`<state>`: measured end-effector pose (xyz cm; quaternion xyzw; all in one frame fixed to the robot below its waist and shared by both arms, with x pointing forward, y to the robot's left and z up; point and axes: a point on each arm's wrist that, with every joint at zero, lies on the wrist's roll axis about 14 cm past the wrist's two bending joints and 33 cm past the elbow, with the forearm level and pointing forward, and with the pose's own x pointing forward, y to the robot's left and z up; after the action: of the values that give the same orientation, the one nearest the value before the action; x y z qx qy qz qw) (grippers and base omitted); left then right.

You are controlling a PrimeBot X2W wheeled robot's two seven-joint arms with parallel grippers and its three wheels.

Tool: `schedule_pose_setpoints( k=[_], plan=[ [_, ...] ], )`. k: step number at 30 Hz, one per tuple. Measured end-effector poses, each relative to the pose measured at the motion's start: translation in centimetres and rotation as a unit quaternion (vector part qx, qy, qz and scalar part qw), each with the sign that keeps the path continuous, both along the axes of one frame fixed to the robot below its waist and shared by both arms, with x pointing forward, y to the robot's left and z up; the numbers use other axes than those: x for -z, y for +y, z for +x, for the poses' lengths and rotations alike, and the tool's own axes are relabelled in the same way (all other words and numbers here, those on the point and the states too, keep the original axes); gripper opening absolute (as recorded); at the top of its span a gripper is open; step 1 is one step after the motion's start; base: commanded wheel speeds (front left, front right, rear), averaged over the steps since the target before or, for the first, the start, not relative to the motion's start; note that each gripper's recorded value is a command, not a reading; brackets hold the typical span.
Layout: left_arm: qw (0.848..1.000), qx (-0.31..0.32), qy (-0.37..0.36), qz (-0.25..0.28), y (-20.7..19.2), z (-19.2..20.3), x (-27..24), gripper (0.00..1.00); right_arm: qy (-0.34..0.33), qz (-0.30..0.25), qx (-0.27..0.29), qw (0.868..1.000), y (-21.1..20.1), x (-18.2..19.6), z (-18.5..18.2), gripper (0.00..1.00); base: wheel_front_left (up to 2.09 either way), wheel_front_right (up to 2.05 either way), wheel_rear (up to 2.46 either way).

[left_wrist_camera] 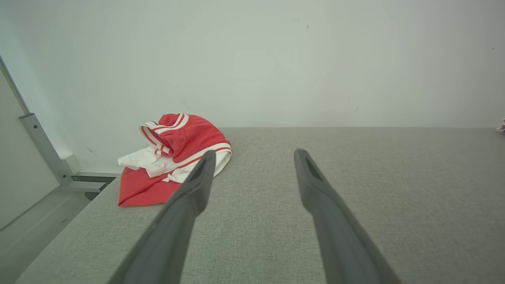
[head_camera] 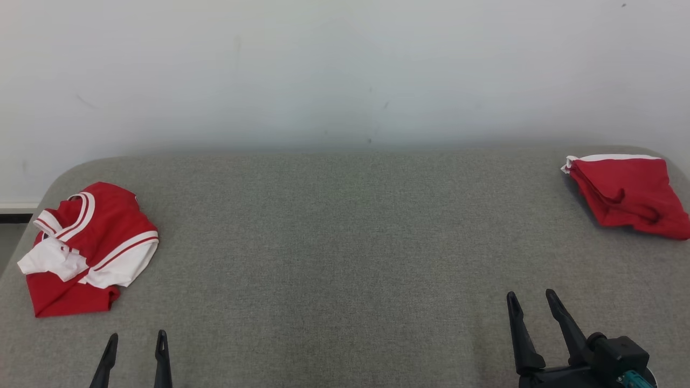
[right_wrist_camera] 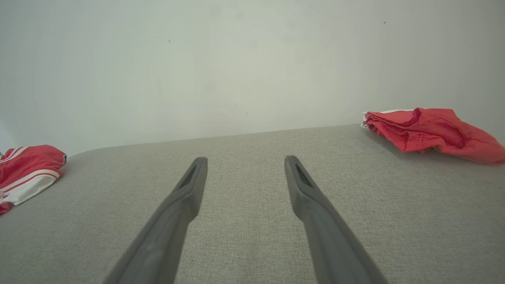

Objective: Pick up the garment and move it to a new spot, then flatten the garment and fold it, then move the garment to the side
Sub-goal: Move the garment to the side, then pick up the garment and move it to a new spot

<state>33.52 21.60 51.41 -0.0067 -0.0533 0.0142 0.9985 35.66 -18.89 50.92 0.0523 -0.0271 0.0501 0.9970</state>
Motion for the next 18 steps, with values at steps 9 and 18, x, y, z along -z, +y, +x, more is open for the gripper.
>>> schedule_pose_setpoints(
  k=[9, 18],
  plan=[
    [1.0, 0.0, 0.007, 0.005, 0.19, -0.08, 0.4, 1.0, -0.005, 0.001, 0.012, 1.0, -0.54, -0.38, -0.44, 1.0, 0.0, 0.0, 0.0],
    [1.0, 0.004, 0.011, 0.01, 0.14, -0.03, 0.61, 1.0, -0.004, 0.001, 0.021, 1.0, -0.85, -0.41, -0.85, 1.0, 0.0, 0.0, 0.0]
  ],
)
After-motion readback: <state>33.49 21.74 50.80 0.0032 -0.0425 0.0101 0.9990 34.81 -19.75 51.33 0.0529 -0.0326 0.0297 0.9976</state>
